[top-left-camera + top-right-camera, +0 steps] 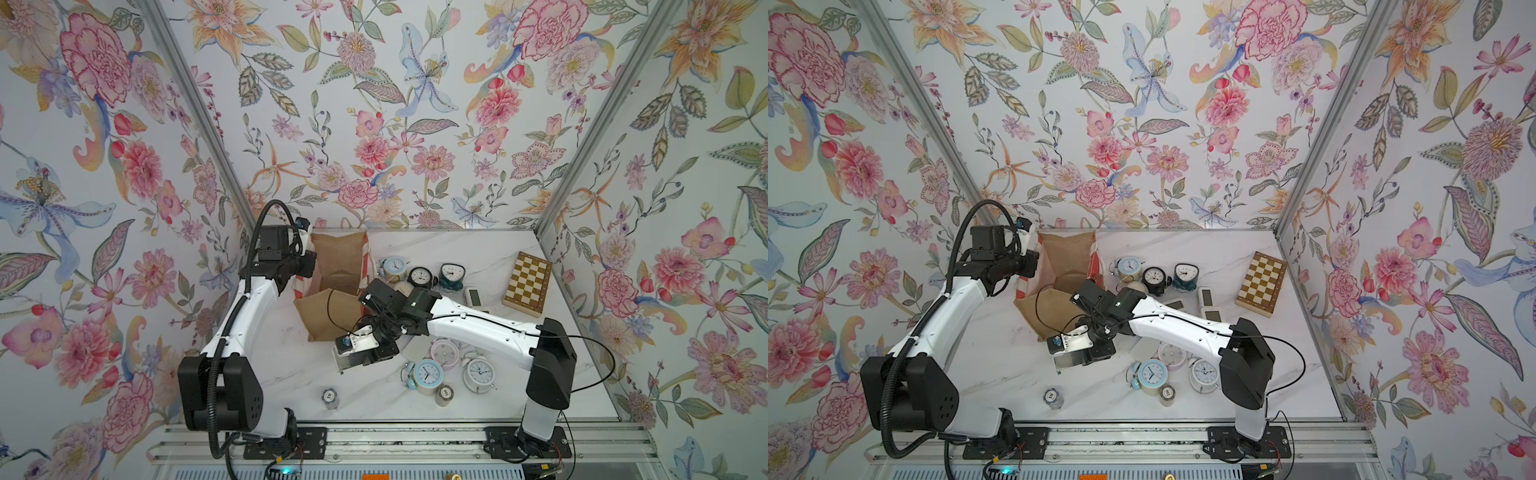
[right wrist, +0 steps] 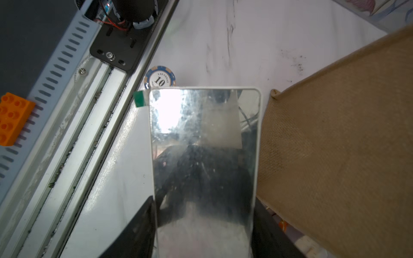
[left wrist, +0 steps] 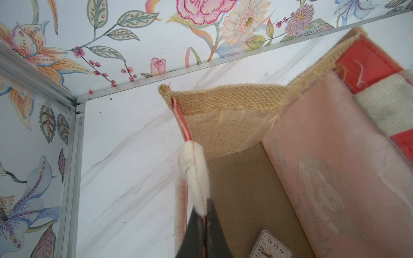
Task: Put the alarm clock into the canvas bag
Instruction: Pick up the alarm from the center of the board, then place the alarm at the canvas bag.
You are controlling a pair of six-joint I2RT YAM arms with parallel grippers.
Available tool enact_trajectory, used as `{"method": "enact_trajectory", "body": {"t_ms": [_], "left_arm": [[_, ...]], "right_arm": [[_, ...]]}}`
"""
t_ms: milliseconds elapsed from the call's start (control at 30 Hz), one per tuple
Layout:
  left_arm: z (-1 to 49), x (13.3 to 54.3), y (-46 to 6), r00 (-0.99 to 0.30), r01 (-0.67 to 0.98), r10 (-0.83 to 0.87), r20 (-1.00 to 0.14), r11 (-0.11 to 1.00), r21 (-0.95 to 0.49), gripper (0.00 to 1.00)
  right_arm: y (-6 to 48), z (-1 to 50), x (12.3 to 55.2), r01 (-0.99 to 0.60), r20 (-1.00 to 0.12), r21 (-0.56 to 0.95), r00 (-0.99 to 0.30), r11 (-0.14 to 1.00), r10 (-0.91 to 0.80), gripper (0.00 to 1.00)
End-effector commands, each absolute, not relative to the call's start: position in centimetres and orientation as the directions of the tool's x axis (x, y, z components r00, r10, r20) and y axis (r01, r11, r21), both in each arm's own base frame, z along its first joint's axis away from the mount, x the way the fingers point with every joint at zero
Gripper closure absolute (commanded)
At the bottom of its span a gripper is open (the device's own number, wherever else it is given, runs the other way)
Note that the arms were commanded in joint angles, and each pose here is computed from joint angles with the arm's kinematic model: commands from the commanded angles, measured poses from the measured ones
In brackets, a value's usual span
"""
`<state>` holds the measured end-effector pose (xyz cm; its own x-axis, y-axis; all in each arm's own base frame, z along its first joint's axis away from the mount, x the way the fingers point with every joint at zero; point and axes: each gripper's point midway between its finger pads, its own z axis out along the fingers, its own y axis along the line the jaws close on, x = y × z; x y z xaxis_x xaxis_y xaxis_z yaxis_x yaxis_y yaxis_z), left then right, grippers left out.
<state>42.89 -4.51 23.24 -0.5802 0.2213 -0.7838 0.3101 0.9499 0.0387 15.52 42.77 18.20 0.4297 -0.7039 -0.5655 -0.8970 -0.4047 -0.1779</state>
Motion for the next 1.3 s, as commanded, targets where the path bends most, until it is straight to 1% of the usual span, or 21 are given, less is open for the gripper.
{"method": "enact_trajectory", "body": {"t_ms": [0,133,300,467,500,533,633,700,867,1067,1167,1267], "left_arm": [[22.8,40.9,-6.5,-0.574,0.406,0.248,-0.780,0.914,-0.007,1.00],[23.3,40.9,-6.7,-0.552,0.408,0.235,-0.800,0.913,-0.013,1.00],[23.2,40.6,-6.8,-0.551,0.415,0.234,-0.801,0.910,-0.020,1.00],[23.5,40.6,-6.8,-0.529,0.400,0.200,-0.825,0.916,-0.034,0.99],[23.4,40.7,-6.7,-0.531,0.393,0.193,-0.825,0.919,-0.038,0.95],[23.4,40.8,-6.6,-0.536,0.380,0.184,-0.824,0.924,-0.041,0.94],[23.5,41.1,-6.0,-0.542,0.342,0.160,-0.825,0.939,-0.043,0.94],[23.8,41.1,-6.1,-0.533,0.344,0.154,-0.832,0.938,-0.047,0.94],[24.5,40.9,-6.5,-0.505,0.366,0.146,-0.850,0.929,-0.058,0.94],[24.3,40.5,-6.5,-0.509,0.369,0.151,-0.847,0.928,-0.056,0.95],[24.8,40.5,-6.3,-0.502,0.362,0.140,-0.854,0.930,-0.060,0.96],[25.3,40.4,-6.1,-0.493,0.367,0.103,-0.864,0.925,-0.099,0.96]], "right_arm": [[42.8,23.1,14.0,-0.919,-0.690,-0.113,0.346,-0.377,-0.636,0.55],[43.8,27.8,14.6,-0.944,-0.789,-0.105,0.270,-0.311,-0.553,0.58],[45.2,33.4,17.0,-0.979,-0.890,-0.066,0.145,-0.193,-0.433,0.61],[46.0,37.6,20.1,-0.995,-0.950,-0.033,0.062,-0.099,-0.307,0.61],[46.1,38.3,20.9,-0.997,-0.958,-0.025,0.046,-0.076,-0.282,0.62],[46.0,39.0,22.0,-0.999,-0.967,-0.020,0.031,-0.047,-0.251,0.63],[46.0,40.6,24.9,-1.000,-0.984,0.000,-0.004,0.022,-0.177,0.66],[46.2,41.4,26.3,-0.999,-0.990,0.004,-0.010,0.042,-0.139,0.67],[47.6,40.3,29.4,-0.997,-0.991,0.003,-0.012,0.075,-0.132,0.68],[49.1,37.0,32.1,-0.996,-0.985,0.023,-0.037,0.088,-0.168,0.71],[49.3,35.2,32.5,-0.997,-0.979,0.020,-0.034,0.075,-0.199,0.72],[49.5,32.9,32.5,-0.997,-0.970,0.050,-0.061,0.053,-0.237,0.72]]}}
